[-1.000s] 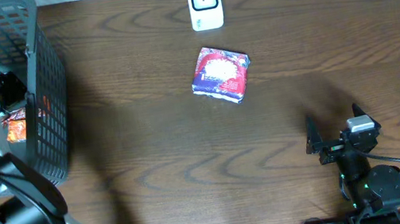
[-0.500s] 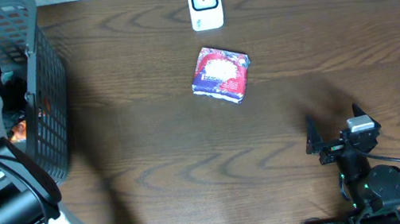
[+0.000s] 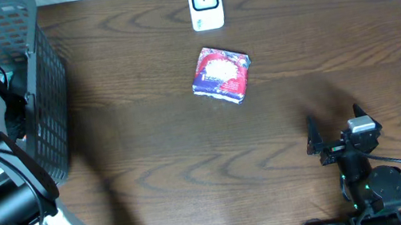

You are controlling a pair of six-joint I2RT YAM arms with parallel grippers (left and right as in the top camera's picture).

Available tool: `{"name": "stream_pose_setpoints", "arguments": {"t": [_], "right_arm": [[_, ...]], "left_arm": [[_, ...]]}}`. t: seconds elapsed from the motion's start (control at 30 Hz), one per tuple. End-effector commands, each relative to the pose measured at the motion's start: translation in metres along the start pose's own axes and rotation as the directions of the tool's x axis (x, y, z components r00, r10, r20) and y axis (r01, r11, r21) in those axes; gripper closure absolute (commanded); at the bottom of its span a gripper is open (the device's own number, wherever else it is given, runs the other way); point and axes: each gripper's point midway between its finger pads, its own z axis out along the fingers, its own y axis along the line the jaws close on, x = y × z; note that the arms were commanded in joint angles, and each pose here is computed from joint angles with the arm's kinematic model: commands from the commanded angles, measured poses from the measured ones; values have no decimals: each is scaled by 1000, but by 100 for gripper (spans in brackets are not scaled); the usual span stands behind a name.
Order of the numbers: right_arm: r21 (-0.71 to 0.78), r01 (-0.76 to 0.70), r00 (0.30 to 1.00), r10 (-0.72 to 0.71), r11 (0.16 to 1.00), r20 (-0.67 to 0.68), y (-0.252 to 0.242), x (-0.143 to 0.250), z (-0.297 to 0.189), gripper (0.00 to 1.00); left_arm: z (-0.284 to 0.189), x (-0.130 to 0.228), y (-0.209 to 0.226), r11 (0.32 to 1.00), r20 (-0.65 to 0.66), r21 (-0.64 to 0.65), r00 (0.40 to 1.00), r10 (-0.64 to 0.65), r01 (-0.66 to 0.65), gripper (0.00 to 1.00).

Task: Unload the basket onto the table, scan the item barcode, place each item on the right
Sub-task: 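Return the left gripper to the basket and grasp the orange tissue pack, then carry the orange pack to the scanner and drop it beside the purple pack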

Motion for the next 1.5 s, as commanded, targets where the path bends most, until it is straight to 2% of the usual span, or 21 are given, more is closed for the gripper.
{"name": "stream_pose_setpoints", "arguments": {"t": [0.0,0.13,0.3,0.4,0.53,0.63,0.7,0.83,0.97,1.07,1.23,1.37,1.47], "right_arm": [[17,10,1000,-10,1000,-1,-3,1,0,1],[17,10,1000,-10,1000,-1,-3,1,0,1],[17,10,1000,-10,1000,-1,-3,1,0,1],[17,10,1000,-10,1000,-1,-3,1,0,1],[17,10,1000,-10,1000,-1,-3,1,0,1],[17,10,1000,-10,1000,-1,-3,1,0,1],[17,10,1000,-10,1000,-1,-3,1,0,1],[17,10,1000,-10,1000,-1,-3,1,0,1],[17,10,1000,-10,1000,-1,-3,1,0,1],[17,10,1000,-10,1000,-1,-3,1,0,1],[17,10,1000,-10,1000,-1,-3,1,0,1],[17,10,1000,-10,1000,-1,-3,1,0,1],[17,10,1000,-10,1000,-1,-3,1,0,1]], "left_arm": [[10,13,2,1000,-49,-3,998,30,-31,92],[-29,-6,-6,998,30,57,999,19,-21,92],[-114,-38,-14,983,237,181,971,-28,-16,93],[-183,-55,-15,959,398,283,913,-87,-32,92],[-277,-64,-12,897,559,436,802,-211,-68,93],[-351,-54,-18,783,599,602,737,-314,-155,92],[-398,-37,-29,682,616,681,713,-334,-269,92],[-454,12,-57,494,637,737,719,-279,-461,92],[-464,60,-92,399,656,726,737,-161,-560,93],[-447,101,-127,345,714,652,700,20,-675,93],[-392,162,-178,241,743,538,590,317,-807,92],[-333,201,-210,187,689,487,507,519,-853,92],[-284,227,-232,135,642,441,417,644,-887,93]]}}
